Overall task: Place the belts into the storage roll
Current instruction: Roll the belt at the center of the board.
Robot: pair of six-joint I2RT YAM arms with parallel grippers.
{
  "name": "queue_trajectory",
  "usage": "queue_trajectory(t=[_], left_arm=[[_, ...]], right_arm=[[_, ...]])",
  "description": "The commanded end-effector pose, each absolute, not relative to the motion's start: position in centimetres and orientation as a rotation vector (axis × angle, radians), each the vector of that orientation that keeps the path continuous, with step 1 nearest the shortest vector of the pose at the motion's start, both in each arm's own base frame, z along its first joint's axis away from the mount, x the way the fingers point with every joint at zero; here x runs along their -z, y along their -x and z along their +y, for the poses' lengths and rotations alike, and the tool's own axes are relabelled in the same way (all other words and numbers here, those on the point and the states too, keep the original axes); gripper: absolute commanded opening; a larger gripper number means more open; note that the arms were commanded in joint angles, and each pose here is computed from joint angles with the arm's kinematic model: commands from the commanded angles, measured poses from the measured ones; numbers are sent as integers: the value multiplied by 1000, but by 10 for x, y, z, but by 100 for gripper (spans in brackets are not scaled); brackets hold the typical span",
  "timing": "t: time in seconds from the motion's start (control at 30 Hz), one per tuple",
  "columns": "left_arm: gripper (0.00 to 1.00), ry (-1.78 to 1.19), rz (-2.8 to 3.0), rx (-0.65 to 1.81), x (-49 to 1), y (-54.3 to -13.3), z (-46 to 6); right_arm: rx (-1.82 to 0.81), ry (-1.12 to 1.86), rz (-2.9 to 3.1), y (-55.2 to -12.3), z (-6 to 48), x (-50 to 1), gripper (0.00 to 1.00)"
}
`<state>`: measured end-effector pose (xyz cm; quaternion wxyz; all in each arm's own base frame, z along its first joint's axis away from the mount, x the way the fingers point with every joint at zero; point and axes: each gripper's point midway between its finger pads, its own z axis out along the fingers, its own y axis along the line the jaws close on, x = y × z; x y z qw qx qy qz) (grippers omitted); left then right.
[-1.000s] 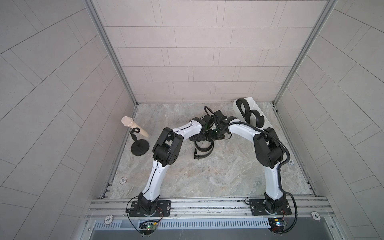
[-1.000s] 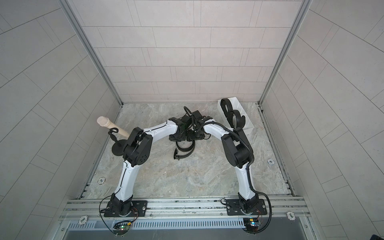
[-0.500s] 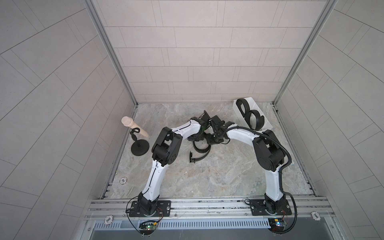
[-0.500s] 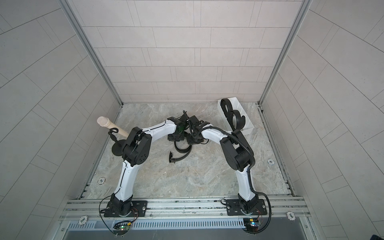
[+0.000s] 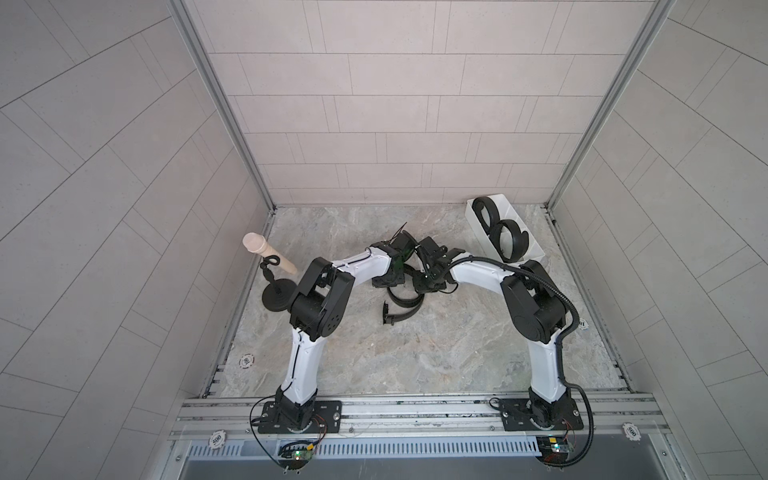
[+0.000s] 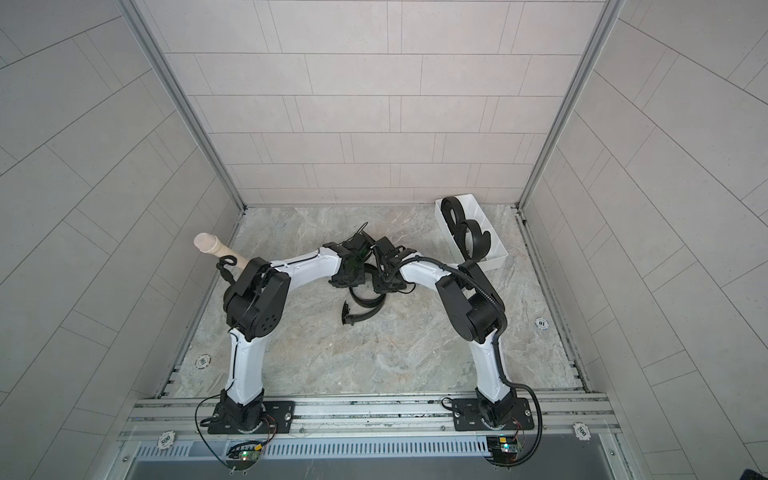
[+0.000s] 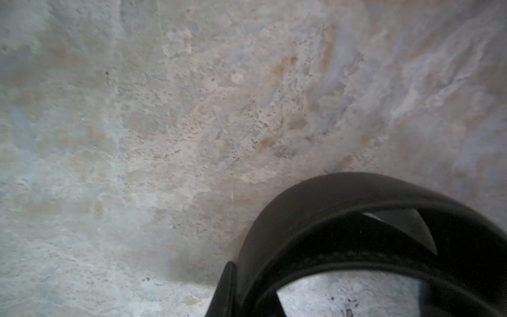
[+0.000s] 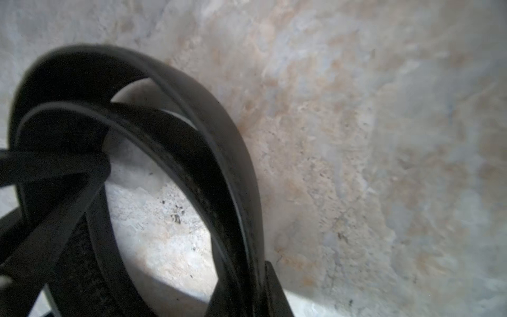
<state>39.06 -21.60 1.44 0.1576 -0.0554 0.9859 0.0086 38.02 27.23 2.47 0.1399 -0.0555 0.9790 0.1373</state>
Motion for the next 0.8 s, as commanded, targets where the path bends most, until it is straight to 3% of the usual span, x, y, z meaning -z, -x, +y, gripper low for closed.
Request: queue_trajectory(t=[0.0, 0.17, 0.3, 0.4, 0.53, 0.77], left_arm=[[13, 118, 2966, 1, 20, -357, -221], [64, 106, 2927, 96, -5, -360, -230], [85, 130, 2844, 203, -42, -358, -233], [92, 161, 2781, 248, -69, -354, -228], [95, 209, 2712, 311, -94, -338, -223], [90, 173, 2767, 322, -82, -288, -231]], right_arm=[[-142, 157, 3023, -343, 237, 20, 3], [21, 196, 3034, -341, 211, 4, 0], [74, 220, 3054, -334, 198, 2, 0], [80, 217, 3059, -329, 194, 4, 0], [70, 201, 3067, -324, 193, 9, 0], [65, 210, 3063, -325, 195, 9, 0]])
